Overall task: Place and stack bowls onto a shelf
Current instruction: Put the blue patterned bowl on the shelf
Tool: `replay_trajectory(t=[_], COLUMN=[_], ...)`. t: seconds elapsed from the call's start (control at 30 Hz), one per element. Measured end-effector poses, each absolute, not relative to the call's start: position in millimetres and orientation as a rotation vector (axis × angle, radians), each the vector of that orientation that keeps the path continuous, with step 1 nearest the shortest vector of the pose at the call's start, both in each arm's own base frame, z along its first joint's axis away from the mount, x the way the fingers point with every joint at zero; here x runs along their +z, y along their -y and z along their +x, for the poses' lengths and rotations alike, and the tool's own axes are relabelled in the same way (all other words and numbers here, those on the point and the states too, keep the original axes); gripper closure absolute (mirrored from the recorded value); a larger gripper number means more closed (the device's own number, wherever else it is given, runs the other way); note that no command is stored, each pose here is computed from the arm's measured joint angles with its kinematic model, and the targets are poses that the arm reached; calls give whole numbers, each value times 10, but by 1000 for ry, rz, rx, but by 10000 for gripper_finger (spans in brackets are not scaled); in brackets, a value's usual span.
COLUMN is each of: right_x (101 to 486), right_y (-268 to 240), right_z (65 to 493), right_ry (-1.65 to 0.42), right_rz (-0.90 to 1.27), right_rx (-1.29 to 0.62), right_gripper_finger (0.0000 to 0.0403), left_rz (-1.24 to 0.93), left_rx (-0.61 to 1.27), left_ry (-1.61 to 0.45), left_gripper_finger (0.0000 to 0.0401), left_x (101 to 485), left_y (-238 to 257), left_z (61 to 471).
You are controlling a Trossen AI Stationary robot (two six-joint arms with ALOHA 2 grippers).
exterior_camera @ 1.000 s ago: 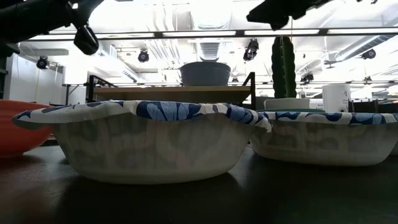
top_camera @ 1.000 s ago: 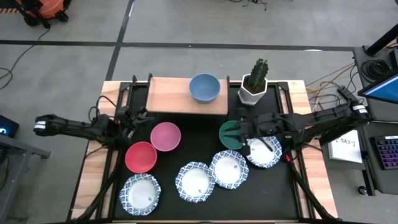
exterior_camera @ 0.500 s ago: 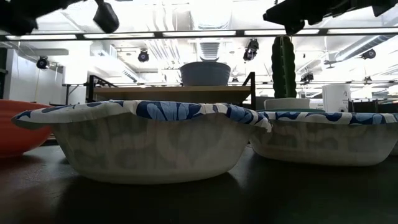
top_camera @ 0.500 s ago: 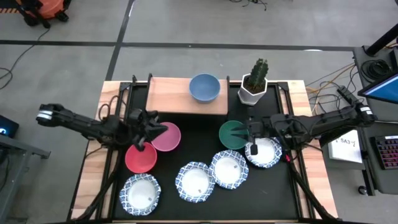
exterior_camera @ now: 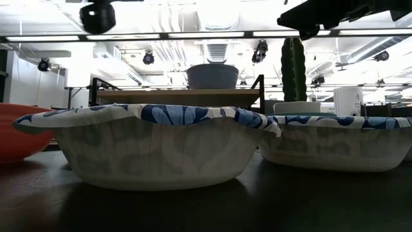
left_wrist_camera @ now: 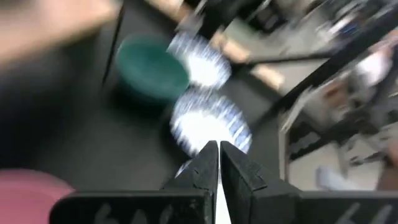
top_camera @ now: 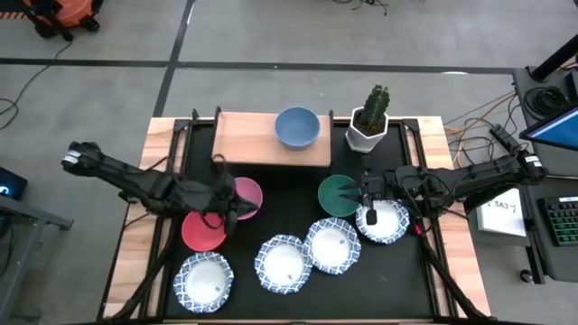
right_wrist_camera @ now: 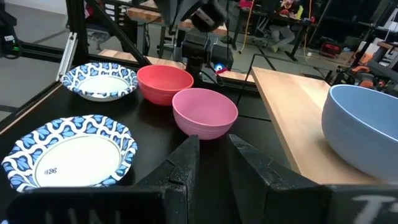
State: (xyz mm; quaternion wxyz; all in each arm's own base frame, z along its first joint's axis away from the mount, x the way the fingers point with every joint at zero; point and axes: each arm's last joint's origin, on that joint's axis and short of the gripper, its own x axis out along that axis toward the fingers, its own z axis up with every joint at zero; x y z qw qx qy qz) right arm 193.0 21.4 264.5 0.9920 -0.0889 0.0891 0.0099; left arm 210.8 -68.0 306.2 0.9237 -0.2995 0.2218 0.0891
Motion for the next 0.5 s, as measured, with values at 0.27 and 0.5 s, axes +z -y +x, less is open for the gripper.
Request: replay_trajectory(t=[0.27, 0.5], right_x=[2641, 2619], right_y=[-215, -217], right_z=[1934, 1952], right_ry=[-180, -193], right_rz=[-179, -181], right_rx=[20, 21], right_gripper_finger=[330, 330], left_rz=[-705, -685], left_rx=[491, 580], left_ry=[-875, -1094], left_gripper_finger=[401, 401], left_x=[2977, 2745], left_y=[867, 974], left_z=[1999, 2061])
